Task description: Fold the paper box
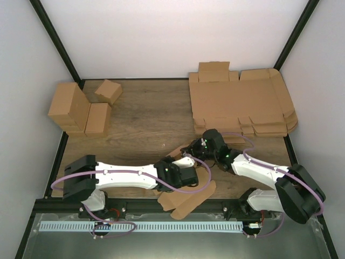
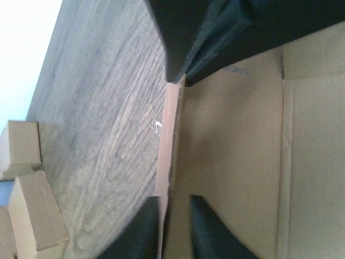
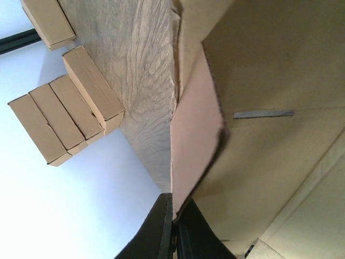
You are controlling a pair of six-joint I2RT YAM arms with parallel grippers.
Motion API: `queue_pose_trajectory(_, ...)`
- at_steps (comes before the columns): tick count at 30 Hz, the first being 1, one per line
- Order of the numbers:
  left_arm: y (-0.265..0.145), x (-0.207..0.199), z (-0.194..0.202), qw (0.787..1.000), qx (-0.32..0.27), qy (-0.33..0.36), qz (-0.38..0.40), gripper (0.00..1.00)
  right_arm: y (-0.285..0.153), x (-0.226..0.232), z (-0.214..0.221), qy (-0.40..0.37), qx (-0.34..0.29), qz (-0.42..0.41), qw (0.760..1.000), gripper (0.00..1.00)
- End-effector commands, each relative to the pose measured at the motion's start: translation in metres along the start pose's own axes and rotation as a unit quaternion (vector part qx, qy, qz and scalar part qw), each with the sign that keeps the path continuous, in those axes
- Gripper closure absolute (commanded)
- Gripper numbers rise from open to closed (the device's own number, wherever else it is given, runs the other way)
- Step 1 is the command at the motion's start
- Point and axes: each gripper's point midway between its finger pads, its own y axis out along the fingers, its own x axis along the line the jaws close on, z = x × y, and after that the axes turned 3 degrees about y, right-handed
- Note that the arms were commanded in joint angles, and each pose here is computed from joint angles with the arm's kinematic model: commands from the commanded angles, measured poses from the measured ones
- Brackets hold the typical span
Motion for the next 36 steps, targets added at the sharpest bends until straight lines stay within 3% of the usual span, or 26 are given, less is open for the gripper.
queue_pose_trajectory(1,-0.009,0.003,-0.012,0.999,-0.021,-0.030,0.011,0.73,-0.003,0.001,-0.001,-0.002,-0.011,-0.004,1.000,0.99)
queue_pose_trajectory(3,-0.014,-0.001,-0.016,0.998,-0.031,-0.041,0.037,0.41,-0.005,0.002,-0.003,-0.007,-0.016,-0.007,1.000,0.99)
queue_pose_trajectory(5,-0.026,-0.004,-0.024,0.993,-0.052,-0.063,0.085,0.20,-0.006,0.005,-0.002,-0.022,-0.016,-0.019,0.999,0.99)
queue_pose_trajectory(8,-0.050,-0.004,-0.038,0.975,-0.081,-0.104,0.180,0.02,-0.008,0.007,0.000,-0.047,-0.011,-0.048,0.998,0.99)
queue_pose_trajectory(15,-0.083,0.038,-0.057,0.909,-0.117,-0.219,0.334,0.00,-0.023,0.023,0.008,-0.159,-0.008,-0.150,0.976,0.99)
queue_pose_trajectory(20,-0.064,0.070,-0.047,0.875,-0.096,-0.290,0.376,0.00,-0.036,0.041,0.014,-0.239,-0.023,-0.207,0.949,0.99)
queue_pose_trajectory(25,-0.029,0.103,-0.029,0.873,-0.050,-0.341,0.346,0.00,-0.035,0.065,0.025,-0.281,-0.011,-0.243,0.928,0.99)
queue_pose_trajectory(30,-0.028,0.117,-0.039,0.863,-0.089,-0.333,0.371,0.00,-0.030,0.076,0.033,-0.315,0.007,-0.276,0.908,0.99)
queue_pose_trajectory(36,-0.002,0.106,-0.024,0.880,-0.065,-0.321,0.345,0.00,-0.023,0.064,0.036,-0.331,0.039,-0.302,0.893,0.99)
